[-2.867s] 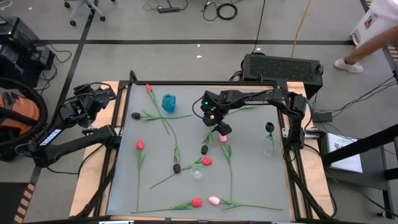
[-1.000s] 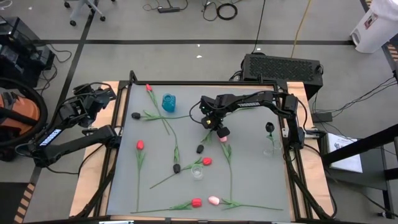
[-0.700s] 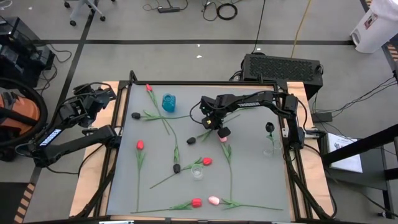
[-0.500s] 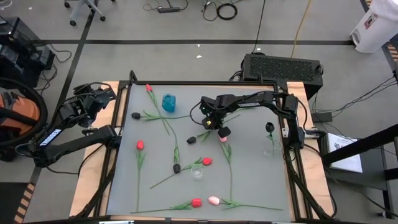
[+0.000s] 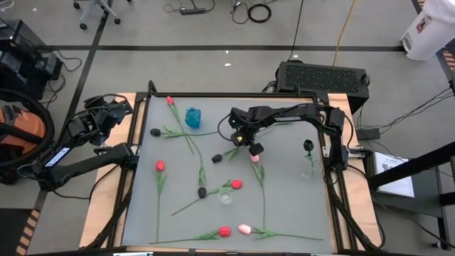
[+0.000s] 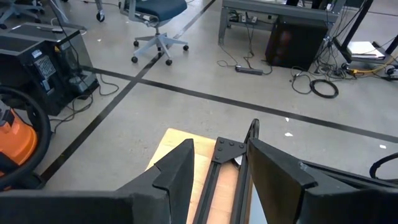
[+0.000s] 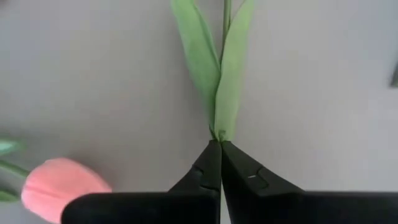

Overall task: Sort flowers into vase by color
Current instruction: Put the black flower into the right transparent vase

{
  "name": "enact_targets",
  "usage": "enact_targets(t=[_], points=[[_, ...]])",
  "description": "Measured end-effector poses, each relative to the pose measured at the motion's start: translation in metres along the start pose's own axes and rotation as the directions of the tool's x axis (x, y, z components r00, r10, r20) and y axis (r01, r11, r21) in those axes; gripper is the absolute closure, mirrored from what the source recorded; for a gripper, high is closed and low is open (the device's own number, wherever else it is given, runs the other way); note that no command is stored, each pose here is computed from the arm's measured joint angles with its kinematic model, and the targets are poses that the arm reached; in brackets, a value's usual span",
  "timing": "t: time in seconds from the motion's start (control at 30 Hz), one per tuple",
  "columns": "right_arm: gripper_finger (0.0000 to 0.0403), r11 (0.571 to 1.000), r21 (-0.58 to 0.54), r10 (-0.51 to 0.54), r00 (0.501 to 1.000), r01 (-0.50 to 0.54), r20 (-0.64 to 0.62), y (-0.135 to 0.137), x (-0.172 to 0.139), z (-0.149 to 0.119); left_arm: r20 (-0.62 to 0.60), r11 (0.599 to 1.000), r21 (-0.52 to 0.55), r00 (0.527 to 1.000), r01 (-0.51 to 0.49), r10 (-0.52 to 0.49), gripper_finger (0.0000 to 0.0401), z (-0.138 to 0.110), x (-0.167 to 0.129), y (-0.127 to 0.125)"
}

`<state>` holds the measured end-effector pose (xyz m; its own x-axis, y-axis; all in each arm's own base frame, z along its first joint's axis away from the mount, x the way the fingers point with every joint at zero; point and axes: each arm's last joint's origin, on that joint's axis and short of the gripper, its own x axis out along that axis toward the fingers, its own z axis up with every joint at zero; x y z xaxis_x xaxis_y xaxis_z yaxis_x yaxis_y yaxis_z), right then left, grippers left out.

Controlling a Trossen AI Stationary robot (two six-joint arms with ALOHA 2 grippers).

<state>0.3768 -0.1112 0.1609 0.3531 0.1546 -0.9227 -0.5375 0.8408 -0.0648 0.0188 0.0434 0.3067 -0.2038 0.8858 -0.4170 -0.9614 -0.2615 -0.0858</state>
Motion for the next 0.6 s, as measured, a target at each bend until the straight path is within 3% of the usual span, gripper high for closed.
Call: enact_targets(t=[0.6], points=[[0.0402, 0.999, -0.001, -0.05, 0.998, 0.051, 0.047, 0.004, -0.031, 0.008, 0.0, 1.0, 0.0, 1.0, 0.0, 0.0, 0.0244, 0.0, 0.0, 0.0]])
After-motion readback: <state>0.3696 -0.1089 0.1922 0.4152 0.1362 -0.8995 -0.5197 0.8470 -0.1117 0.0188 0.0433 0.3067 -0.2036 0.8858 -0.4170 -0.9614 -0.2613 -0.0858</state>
